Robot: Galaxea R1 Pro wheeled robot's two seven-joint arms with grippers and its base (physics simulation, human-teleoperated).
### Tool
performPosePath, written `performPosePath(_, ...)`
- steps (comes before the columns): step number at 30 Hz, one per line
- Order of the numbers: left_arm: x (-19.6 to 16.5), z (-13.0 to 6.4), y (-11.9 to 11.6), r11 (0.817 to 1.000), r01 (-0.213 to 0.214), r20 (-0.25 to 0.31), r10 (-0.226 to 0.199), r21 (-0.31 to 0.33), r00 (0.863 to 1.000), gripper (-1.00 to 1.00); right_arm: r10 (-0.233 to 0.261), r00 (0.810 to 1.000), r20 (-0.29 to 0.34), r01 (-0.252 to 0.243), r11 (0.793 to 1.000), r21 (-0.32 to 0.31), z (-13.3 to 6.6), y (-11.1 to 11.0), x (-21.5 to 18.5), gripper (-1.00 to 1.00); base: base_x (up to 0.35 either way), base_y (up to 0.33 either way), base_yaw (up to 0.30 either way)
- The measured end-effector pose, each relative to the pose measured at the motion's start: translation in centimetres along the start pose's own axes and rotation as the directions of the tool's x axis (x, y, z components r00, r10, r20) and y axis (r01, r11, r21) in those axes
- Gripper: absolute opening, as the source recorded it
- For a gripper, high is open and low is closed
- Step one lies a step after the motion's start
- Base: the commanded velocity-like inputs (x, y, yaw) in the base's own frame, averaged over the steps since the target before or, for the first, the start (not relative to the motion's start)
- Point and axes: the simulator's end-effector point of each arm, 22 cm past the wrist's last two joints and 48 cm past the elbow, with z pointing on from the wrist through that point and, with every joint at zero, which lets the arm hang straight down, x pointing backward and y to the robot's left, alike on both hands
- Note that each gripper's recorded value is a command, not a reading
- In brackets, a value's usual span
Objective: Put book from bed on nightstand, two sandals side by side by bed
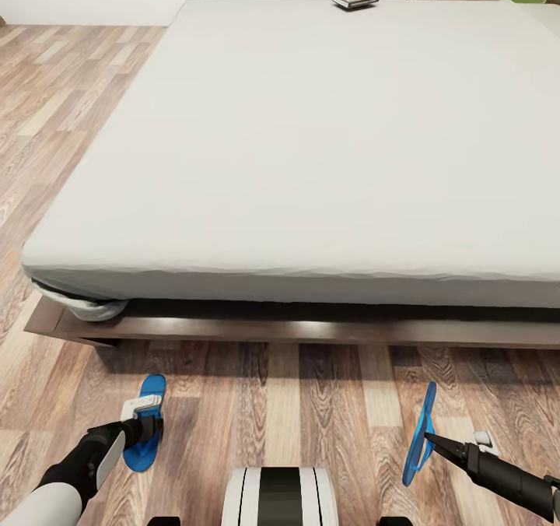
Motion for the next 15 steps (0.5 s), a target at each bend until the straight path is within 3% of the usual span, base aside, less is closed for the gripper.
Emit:
performPosePath(12, 0.17, 0.01, -0.12, 1.000, -0.005, -0.006, 0.005, 0.000, 1.000, -1.00, 0.001, 1.000, 0.000, -0.001, 1.000, 0.000, -0.01, -0.02, 0.02, -1.00, 0.000, 0.000, 0.000)
performPosePath(15, 0.95, -0.04, 0.13, 1.000, -0.005, -0.045, 0.004, -0.005, 0.999, -1.00, 0.002, 1.000, 0.000, -0.002, 1.000, 0.001, -0.01, -0.04, 0.01, -1.00, 0.000, 0.000, 0.000)
